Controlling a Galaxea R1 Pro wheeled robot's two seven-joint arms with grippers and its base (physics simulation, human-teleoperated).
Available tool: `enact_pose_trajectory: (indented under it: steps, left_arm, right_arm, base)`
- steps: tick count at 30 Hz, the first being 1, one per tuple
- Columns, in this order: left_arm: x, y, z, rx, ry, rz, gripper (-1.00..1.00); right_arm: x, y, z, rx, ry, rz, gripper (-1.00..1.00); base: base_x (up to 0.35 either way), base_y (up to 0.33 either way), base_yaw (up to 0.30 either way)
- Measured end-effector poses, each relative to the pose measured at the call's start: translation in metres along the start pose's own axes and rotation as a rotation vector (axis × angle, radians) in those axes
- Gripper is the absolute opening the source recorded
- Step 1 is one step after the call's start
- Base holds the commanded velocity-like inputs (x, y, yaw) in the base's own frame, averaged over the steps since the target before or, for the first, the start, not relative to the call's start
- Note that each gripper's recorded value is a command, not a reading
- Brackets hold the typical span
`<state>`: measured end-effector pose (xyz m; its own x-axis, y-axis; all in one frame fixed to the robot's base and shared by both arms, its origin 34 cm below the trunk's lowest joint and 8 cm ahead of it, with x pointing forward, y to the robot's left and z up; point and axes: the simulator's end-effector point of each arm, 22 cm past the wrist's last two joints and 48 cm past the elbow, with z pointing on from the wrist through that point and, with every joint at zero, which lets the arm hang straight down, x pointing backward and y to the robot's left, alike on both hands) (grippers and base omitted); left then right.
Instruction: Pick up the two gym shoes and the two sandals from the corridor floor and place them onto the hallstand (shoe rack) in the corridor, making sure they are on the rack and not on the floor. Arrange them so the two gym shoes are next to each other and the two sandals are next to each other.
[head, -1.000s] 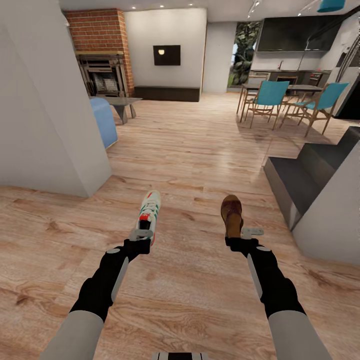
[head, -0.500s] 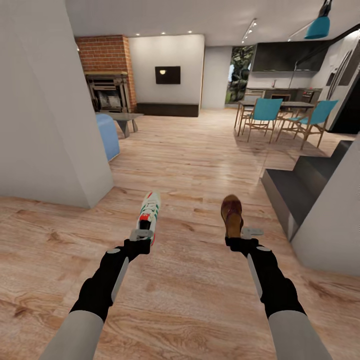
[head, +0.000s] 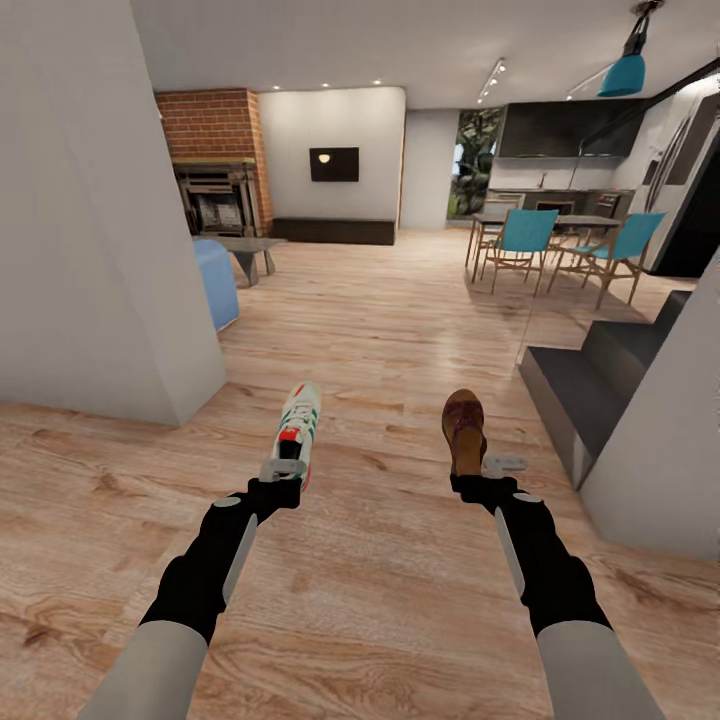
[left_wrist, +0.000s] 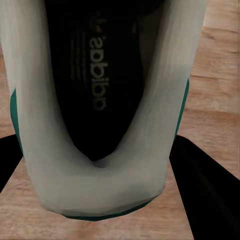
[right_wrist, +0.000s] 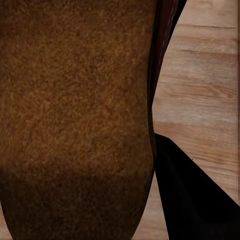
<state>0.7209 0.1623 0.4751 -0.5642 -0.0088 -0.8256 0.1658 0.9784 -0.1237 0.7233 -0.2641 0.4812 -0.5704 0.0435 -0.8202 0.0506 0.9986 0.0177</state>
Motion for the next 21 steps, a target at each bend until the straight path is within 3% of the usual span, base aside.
enact_pose_trajectory:
  steps: [15,21]
  left_arm:
    - [-0.008,-0.002,-0.004,0.003,-0.014,0.001,-1.00]
    - [-0.010,-0.002,-0.006,0.004,-0.019,0.002,-1.00]
  right_arm:
    - [-0.007,0.000,-0.004,-0.001,-0.013,0.000,-1.00]
    - [-0.010,0.000,-0.006,0.000,-0.018,0.000,-1.00]
  base:
    - [-0.001,0.001,-0.237]
    - [-0.142,0.151,-0.251]
